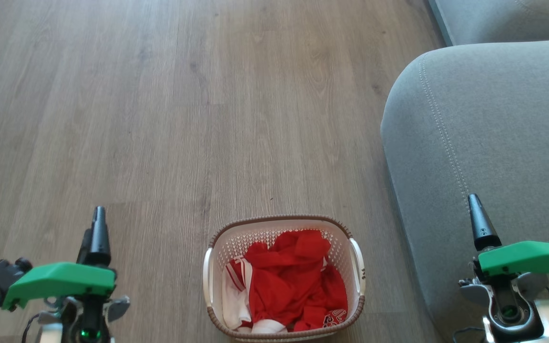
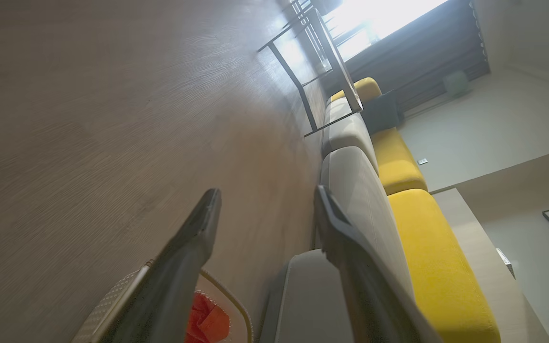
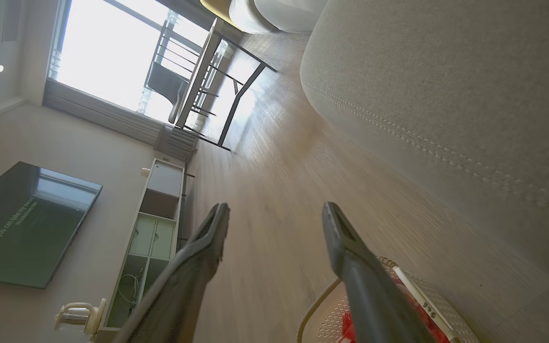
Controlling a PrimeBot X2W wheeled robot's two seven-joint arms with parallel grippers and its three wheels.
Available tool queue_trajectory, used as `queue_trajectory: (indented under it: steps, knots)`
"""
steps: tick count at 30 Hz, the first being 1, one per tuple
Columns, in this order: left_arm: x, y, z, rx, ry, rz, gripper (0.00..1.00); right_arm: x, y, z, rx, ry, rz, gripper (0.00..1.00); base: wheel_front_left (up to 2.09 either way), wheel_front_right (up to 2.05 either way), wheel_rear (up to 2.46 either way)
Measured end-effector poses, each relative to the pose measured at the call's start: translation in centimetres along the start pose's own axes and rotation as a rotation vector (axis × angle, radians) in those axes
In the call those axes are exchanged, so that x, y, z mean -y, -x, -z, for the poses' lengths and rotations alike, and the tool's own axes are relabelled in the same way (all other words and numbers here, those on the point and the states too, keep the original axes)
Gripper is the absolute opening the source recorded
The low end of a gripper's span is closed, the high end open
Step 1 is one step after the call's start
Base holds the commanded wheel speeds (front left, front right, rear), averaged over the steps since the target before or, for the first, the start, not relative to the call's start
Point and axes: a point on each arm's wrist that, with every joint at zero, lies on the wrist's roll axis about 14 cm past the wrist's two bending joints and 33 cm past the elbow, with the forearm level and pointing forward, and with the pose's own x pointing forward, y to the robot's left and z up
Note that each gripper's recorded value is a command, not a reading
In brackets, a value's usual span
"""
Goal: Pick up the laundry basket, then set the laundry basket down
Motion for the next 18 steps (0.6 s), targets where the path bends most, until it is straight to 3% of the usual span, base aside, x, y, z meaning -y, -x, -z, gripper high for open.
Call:
queue_trajectory:
  steps: [18]
  knots:
    - [2.2,-0.5,0.3,0.041,-0.349,0.012,1.00,-3.3,-1.7,1.0,-0.004,0.269,-0.106,1.00,0.00,0.00,0.00]
